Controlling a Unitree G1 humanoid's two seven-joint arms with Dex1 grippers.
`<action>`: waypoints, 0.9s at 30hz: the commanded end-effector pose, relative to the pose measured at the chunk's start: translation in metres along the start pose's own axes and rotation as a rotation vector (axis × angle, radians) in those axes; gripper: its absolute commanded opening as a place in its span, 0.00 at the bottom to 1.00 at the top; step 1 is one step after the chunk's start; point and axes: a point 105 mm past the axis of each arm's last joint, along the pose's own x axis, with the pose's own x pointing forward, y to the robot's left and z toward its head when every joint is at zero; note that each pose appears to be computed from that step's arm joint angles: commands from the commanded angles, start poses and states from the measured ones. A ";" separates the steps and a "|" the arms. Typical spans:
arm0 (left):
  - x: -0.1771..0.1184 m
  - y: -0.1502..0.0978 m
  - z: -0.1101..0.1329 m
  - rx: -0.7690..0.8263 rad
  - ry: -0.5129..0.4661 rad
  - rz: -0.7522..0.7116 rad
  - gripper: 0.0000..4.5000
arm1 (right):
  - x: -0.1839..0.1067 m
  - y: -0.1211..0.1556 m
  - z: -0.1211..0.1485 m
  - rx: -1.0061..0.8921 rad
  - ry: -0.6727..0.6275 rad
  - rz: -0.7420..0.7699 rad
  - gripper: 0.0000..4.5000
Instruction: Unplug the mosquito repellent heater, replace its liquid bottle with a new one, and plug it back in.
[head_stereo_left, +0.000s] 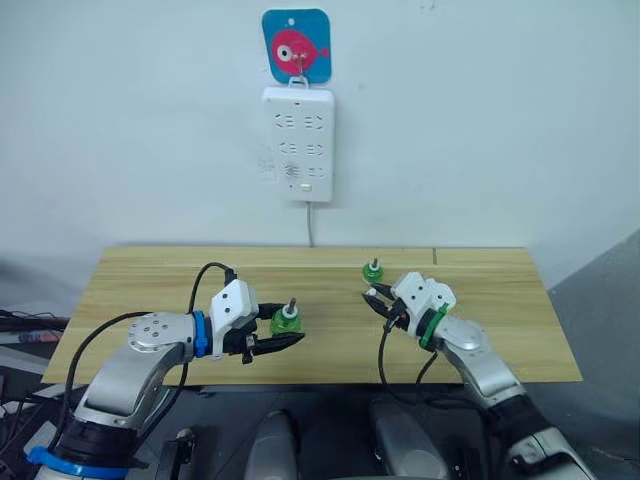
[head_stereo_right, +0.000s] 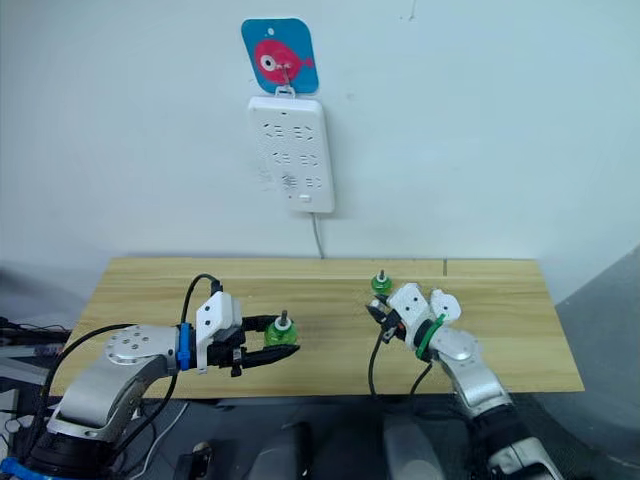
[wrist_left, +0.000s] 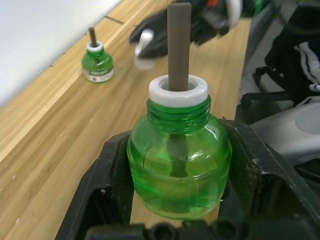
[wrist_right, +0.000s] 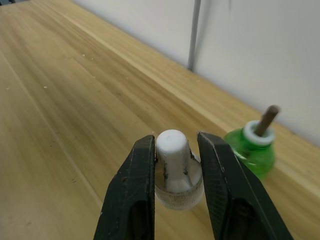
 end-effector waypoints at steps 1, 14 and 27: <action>-0.005 -0.002 0.011 0.033 -0.022 0.008 0.52 | 0.005 -0.008 -0.008 -0.036 0.001 -0.027 0.20; -0.007 0.003 0.005 0.030 -0.022 0.018 0.52 | 0.000 -0.017 -0.025 0.062 -0.002 -0.030 0.75; 0.022 -0.006 0.046 0.115 -0.120 -0.182 0.52 | -0.057 0.030 0.108 0.005 -0.131 0.455 1.00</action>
